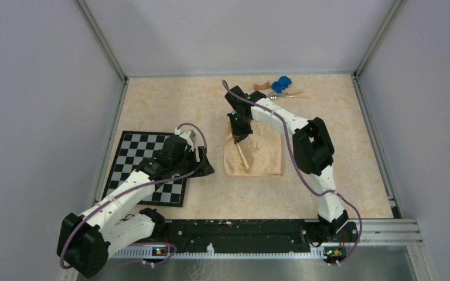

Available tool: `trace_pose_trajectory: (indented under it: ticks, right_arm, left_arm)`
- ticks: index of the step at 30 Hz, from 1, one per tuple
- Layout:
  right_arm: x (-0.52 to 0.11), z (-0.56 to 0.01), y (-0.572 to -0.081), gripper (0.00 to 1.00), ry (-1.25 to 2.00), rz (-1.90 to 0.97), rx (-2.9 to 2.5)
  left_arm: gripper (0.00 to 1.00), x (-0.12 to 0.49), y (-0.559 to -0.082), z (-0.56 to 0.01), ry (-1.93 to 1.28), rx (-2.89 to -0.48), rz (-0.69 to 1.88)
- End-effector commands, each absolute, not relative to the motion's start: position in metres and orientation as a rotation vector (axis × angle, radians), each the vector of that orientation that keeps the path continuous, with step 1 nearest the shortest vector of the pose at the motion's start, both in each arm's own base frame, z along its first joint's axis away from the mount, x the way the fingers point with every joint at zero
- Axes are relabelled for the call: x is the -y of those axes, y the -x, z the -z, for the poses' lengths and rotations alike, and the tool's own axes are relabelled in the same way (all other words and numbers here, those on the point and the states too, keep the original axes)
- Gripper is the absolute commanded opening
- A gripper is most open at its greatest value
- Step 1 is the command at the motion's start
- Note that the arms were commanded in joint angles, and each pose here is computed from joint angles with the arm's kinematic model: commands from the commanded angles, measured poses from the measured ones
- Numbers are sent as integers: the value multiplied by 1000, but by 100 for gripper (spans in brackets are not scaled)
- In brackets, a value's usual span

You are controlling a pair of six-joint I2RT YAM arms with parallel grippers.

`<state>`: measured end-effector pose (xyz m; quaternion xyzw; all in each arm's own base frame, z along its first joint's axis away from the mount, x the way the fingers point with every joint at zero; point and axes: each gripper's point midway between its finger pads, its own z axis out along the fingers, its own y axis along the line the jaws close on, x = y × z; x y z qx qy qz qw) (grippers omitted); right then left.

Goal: Fold the napkin into a case and place the utensils inside
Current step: Fold the rectangle-folded napkin at the center of the board.

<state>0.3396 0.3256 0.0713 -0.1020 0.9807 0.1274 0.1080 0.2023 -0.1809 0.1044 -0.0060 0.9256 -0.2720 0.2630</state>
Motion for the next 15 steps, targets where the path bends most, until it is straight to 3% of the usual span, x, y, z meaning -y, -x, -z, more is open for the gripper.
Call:
trace_pose_trajectory:
  ticks: [1,15]
  right_arm:
    - [-341,-83,-341,0,311,-418,-2858]
    - [-347,-70,-343,0,318,-412,-2874]
  left_arm:
    - [77,181,-207,-110,19,-2462,744]
    - [77,178,-206,-109,20,-2463,730]
